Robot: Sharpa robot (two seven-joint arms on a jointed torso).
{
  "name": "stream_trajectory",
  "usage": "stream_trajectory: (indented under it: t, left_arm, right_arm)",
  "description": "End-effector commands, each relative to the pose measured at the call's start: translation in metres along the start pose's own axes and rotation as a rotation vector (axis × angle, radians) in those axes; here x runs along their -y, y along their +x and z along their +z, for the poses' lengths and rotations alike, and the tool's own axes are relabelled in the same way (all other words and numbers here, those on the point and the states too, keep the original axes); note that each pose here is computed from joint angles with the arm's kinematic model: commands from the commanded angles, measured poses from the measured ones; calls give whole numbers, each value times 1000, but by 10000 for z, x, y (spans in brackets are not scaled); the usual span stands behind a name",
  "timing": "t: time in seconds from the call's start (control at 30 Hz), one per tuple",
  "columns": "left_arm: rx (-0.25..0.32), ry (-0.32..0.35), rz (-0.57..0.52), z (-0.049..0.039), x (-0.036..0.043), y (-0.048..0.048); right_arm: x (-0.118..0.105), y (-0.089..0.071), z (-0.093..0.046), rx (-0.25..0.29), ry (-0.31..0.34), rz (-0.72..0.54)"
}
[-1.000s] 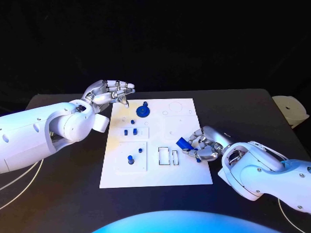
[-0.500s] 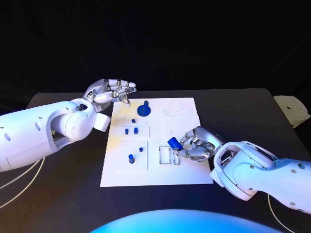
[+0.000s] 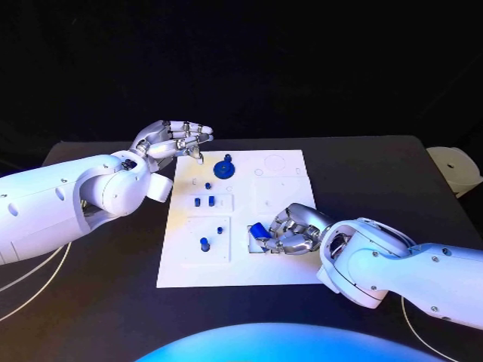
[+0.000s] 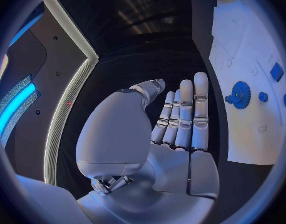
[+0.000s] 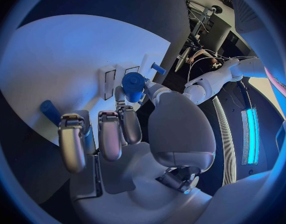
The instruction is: Assemble the parts on the task board
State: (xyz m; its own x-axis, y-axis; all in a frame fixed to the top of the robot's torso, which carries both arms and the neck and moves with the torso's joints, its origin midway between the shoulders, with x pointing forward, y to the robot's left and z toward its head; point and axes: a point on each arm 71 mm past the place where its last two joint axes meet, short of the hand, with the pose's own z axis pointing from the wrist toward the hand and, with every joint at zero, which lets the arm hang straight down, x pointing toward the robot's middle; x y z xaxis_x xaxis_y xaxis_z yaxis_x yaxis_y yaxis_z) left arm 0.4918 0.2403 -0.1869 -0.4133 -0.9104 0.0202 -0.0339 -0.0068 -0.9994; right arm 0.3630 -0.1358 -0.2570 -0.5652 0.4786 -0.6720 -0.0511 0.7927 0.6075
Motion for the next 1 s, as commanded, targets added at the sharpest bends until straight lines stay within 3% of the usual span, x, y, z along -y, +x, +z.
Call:
stream_trajectory:
  t: [0.03,1.0]
  left_arm:
    - [-18,6,-10,3,11,28]
    - [-15,4,-9,-5,10,11]
  right_arm:
    - [11,34,20,-32,13,-16]
    - [-34,41,96,6,-18,-61]
